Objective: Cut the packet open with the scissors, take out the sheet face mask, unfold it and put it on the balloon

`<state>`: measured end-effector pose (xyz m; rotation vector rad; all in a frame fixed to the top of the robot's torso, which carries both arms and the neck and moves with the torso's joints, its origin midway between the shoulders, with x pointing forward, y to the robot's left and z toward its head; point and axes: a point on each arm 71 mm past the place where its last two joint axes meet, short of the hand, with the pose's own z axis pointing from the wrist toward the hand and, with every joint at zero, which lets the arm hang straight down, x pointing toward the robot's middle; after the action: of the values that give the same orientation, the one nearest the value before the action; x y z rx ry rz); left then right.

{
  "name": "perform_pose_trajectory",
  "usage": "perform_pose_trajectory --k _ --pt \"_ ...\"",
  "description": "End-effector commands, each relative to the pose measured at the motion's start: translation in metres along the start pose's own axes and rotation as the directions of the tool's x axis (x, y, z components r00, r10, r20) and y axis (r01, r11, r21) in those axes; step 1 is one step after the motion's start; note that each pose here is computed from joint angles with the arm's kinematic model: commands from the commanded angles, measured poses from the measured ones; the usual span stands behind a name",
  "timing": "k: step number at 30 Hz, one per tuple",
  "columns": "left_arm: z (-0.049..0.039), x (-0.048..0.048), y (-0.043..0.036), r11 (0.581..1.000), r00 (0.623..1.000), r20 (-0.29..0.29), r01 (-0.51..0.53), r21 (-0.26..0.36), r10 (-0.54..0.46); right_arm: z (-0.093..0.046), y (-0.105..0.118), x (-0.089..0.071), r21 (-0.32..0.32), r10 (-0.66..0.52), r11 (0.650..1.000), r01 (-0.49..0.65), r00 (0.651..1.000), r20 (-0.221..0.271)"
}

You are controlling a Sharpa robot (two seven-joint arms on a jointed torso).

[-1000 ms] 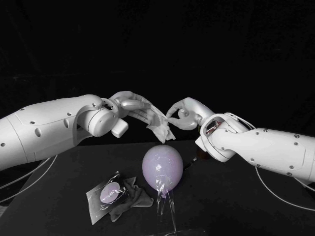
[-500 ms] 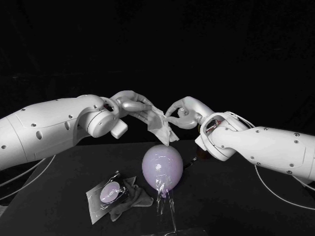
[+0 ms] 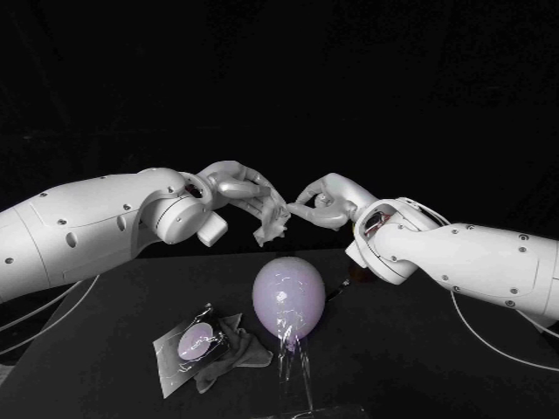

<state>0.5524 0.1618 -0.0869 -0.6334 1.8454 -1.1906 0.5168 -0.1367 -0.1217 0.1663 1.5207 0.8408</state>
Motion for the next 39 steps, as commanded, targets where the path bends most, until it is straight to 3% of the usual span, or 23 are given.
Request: perform_pose_trajectory --k 1,10,19,23,39 --pt "0.0005 0.0016 -0.0025 1.000 1.000 -0.014 0.021 0.016 -0.021 0.001 -0.002 0.003 0.032 -0.028 0.999 0.030 0.998 -0.050" --pt "0.0007 0.0022 -0.0025 0.999 0.999 -0.017 0.038 0.014 -0.038 0.005 0.000 0.007 0.042 -0.055 0.997 0.057 0.997 -0.051" --pt "0.0006 0.0033 -0.0028 0.999 0.999 -0.024 0.038 0.014 -0.038 0.009 0.000 0.000 0.039 -0.084 0.996 0.081 0.993 0.084" --pt "0.0005 0.0038 -0.0029 0.999 0.999 -0.027 0.038 0.014 -0.038 0.010 0.001 -0.001 0.032 -0.084 0.996 0.081 0.991 0.108" --pt "0.0011 0.0073 -0.0044 0.999 0.999 -0.041 0.034 0.018 -0.033 0.015 0.010 0.009 -0.008 -0.045 0.999 0.045 0.996 0.075"
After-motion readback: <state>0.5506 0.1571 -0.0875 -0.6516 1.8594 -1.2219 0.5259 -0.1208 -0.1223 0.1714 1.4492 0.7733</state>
